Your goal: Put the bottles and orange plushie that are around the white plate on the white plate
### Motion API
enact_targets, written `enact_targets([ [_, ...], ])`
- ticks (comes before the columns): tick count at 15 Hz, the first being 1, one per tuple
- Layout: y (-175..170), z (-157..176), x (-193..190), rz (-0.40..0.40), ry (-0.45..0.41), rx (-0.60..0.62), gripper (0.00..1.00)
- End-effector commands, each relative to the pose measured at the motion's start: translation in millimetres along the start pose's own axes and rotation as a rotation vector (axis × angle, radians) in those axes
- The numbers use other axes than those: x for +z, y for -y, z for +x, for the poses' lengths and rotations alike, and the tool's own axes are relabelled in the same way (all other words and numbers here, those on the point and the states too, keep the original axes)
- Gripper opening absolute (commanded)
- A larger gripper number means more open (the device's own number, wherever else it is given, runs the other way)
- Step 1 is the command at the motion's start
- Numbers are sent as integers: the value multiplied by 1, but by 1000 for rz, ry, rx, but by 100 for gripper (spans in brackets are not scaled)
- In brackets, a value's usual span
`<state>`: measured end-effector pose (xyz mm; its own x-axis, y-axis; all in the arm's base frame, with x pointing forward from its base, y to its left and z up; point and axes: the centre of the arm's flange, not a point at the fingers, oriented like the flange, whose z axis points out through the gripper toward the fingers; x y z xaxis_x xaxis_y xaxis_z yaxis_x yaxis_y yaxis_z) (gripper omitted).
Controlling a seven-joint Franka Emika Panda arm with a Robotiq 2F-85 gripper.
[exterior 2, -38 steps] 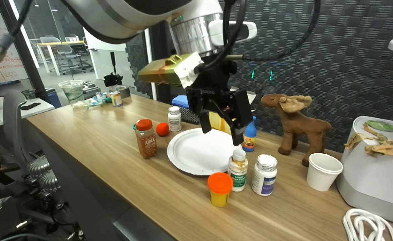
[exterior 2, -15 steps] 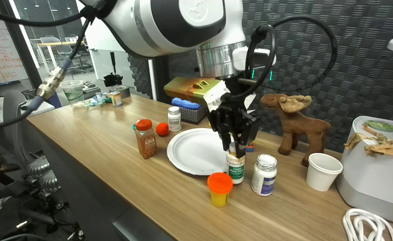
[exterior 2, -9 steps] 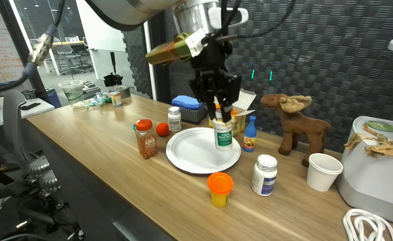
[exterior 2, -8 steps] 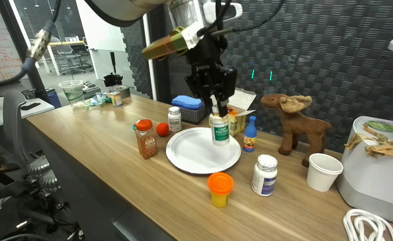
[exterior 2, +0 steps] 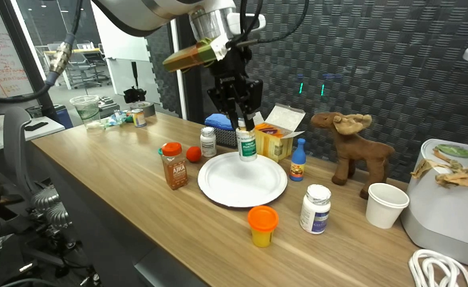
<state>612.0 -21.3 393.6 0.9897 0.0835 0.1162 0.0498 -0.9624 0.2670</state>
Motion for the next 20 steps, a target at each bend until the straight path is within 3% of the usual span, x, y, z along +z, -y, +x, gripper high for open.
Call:
enact_targets([
  [1, 1, 27, 18, 46, -42, -34, 15],
  [10, 6, 44, 43, 204, -48, -61, 15],
  [15, 14, 44, 59, 199, -25, -93, 16],
  [16, 16, 44, 63, 192, -16, -100, 65],
  [17, 18, 44, 66, 187, -10, -98, 66],
  [20, 18, 41, 64, 171, -9, -105, 86],
])
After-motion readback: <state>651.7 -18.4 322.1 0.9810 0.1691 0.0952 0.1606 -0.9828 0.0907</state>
